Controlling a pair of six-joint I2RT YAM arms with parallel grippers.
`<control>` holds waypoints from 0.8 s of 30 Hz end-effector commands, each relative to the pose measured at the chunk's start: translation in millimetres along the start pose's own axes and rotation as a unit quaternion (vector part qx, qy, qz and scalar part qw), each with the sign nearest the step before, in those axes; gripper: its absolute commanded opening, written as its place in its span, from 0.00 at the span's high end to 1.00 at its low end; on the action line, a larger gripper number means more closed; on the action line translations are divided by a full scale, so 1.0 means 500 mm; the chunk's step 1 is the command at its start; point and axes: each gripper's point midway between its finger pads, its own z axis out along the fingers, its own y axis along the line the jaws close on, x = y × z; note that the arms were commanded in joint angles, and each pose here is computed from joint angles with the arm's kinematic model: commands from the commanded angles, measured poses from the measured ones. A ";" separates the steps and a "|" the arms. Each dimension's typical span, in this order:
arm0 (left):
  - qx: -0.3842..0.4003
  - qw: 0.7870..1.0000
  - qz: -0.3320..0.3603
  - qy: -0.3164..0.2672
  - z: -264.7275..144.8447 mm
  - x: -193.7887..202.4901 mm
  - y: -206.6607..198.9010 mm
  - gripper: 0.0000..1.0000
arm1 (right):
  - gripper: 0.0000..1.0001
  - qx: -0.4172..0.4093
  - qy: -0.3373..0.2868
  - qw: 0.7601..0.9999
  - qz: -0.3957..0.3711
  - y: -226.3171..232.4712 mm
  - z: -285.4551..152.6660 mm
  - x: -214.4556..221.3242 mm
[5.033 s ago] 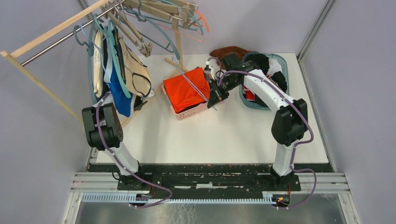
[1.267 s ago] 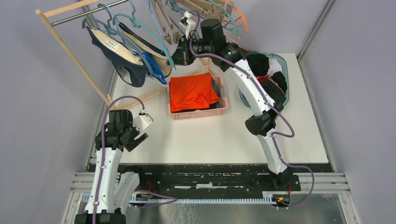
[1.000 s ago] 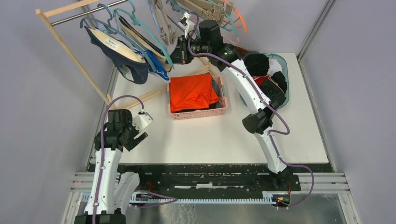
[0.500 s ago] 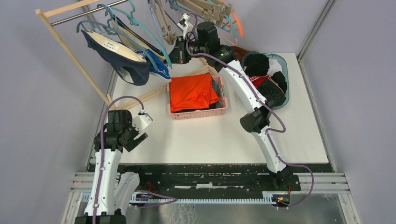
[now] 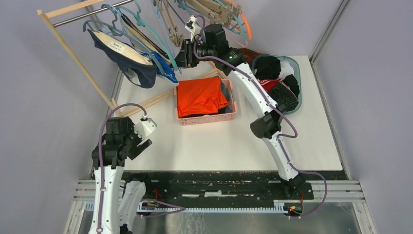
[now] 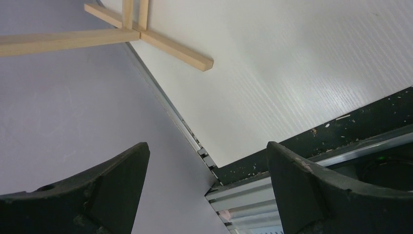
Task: Remove the underwear clipped to the hanger
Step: Place the hanger on the clothesline.
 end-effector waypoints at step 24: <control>-0.127 0.866 -0.342 -0.341 -0.317 -0.310 0.283 0.03 | 0.09 0.064 0.080 0.985 -0.136 0.119 -0.257 0.078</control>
